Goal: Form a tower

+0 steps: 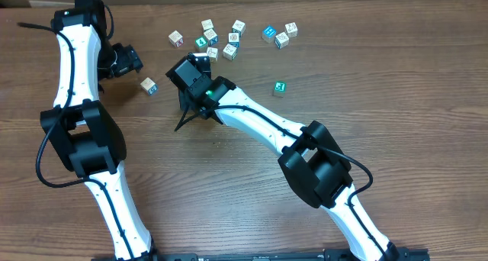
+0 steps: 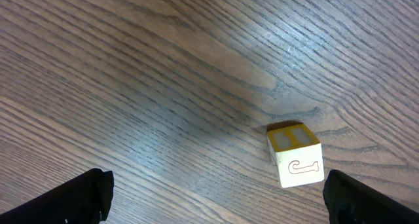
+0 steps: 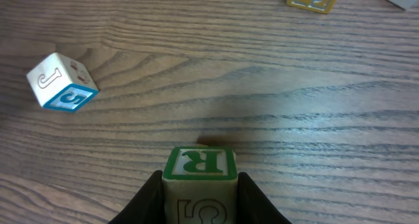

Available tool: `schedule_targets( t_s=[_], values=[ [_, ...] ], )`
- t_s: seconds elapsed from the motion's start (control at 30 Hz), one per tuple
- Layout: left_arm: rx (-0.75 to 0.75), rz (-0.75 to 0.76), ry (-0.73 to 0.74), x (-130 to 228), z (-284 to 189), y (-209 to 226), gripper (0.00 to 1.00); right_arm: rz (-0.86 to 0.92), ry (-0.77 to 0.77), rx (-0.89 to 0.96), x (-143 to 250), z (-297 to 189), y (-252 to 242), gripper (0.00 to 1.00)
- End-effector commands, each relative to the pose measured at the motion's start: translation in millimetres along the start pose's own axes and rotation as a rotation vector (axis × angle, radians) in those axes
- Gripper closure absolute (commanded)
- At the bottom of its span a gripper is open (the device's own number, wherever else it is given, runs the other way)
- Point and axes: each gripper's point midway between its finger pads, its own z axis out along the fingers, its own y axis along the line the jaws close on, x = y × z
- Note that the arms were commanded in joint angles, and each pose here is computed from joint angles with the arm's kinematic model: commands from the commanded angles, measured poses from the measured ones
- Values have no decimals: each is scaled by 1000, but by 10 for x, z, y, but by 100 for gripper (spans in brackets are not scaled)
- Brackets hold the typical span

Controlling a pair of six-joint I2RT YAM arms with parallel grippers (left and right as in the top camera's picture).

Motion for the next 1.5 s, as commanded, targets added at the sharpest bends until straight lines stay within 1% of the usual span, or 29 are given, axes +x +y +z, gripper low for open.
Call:
schedule_targets(
  t_s=[0.0, 0.07, 0.13, 0.2, 0.3, 0.5, 0.67, 0.83, 1.07, 1.17, 1.27, 1.37, 1.47],
  values=[
    [26, -13, -49, -49, -223, -55, 0, -1, -2, 6, 37, 56, 31, 74],
    [26, -13, -49, -49, -223, -55, 0, 0, -3, 5, 34, 56, 34, 73],
    [26, -13, -49, -49, -223, -55, 0, 0, -3, 5, 34, 56, 34, 70],
    [26, -13, -49, -49, -223, -55, 1, -1, -3, 4, 33, 56, 35, 69],
    [26, -12, -49, -49, -223, -55, 0, -1, -4, 4, 32, 56, 35, 57],
    [26, -13, -49, -49, -223, -55, 0, 0, -4, 4, 32, 56, 36, 48],
    [26, -13, -49, -49, -223, -55, 1, 1, -12, -2, 10, 53, 51, 44],
    [26, -13, -49, -49, -223, -55, 0, 1, -28, -7, -90, 18, 43, 36],
    [26, -12, -49, -49, -223, -55, 0, 24, -45, 8, -436, -283, -108, 35],
    [26, -13, -49, -49, -223, -55, 0, 25, -46, 29, -602, -454, -269, 34],
    [26, -13, -49, -49, -223, -55, 1, 47, -15, 80, -677, -567, -553, 28],
    [26, -12, -49, -49, -223, -55, 0, 82, 50, 157, -653, -594, -962, 27],
    [26, -13, -49, -49, -223, -55, 1, 142, 125, 243, -622, -605, -1497, 27]
  ],
)
